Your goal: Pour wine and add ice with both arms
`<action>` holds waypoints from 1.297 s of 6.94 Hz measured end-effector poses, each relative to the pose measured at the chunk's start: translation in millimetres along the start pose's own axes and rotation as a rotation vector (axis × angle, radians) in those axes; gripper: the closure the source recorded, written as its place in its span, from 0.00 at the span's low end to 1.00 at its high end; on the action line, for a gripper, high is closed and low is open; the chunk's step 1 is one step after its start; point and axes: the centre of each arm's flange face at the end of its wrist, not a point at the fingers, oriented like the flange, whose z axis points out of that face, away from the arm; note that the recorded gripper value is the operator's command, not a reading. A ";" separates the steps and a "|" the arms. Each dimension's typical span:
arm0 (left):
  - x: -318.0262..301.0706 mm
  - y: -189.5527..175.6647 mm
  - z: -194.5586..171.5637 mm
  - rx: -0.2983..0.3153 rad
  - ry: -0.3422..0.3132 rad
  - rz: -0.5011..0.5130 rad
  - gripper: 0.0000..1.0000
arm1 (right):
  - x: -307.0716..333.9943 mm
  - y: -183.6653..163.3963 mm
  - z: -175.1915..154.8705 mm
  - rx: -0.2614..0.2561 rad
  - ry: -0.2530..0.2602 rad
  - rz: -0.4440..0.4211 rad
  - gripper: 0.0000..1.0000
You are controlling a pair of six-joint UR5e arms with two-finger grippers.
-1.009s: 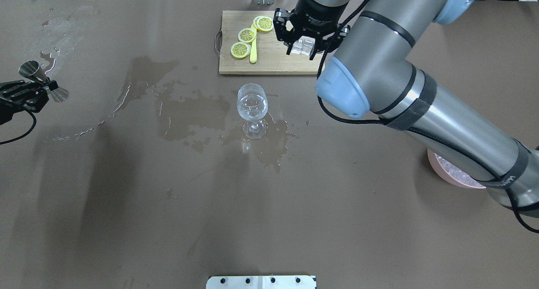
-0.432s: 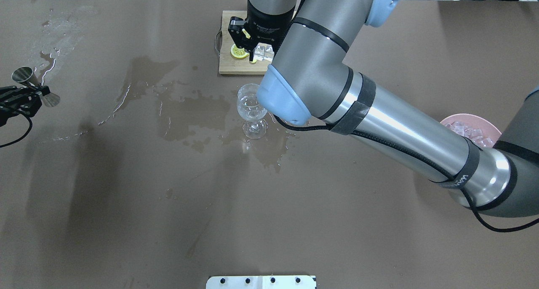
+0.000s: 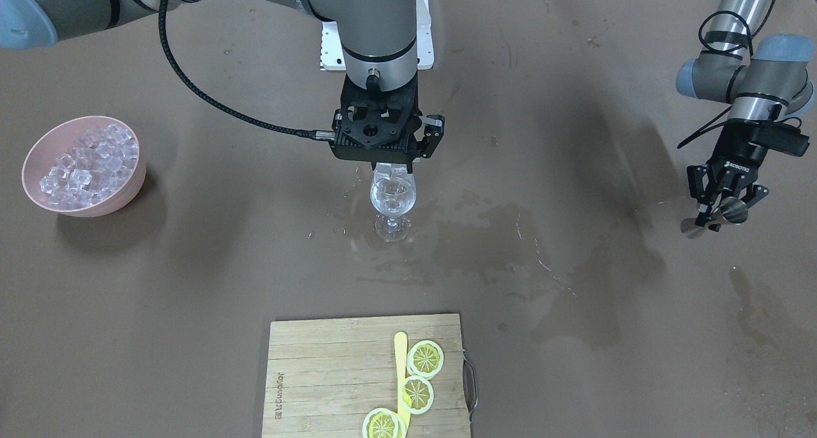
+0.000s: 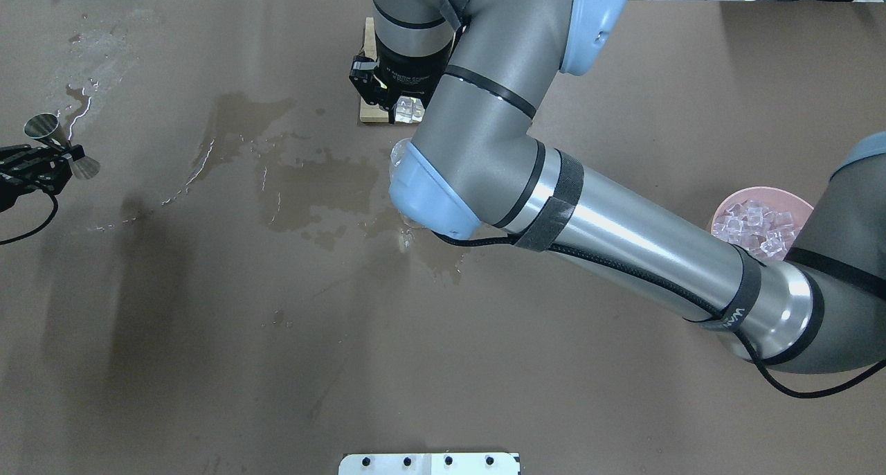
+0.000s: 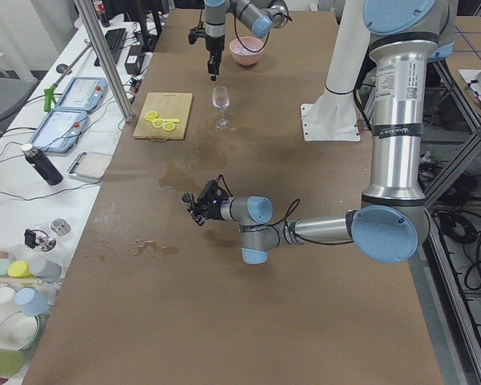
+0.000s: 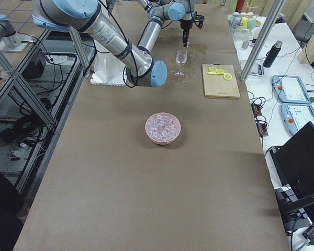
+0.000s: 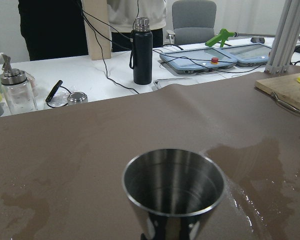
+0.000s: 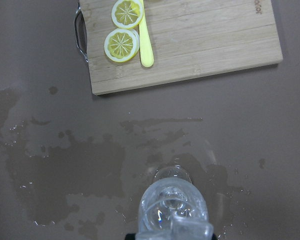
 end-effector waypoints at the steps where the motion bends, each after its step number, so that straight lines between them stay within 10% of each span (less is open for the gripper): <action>1: -0.5 1.9 2.9 -0.005 -0.002 0.000 1.00 | -1.6 4.0 3.4 -0.001 0.003 0.000 0.84; 9: -7.5 25.7 18.3 -0.033 -0.046 0.005 1.00 | -0.4 13.0 30.3 0.003 0.046 -0.011 0.79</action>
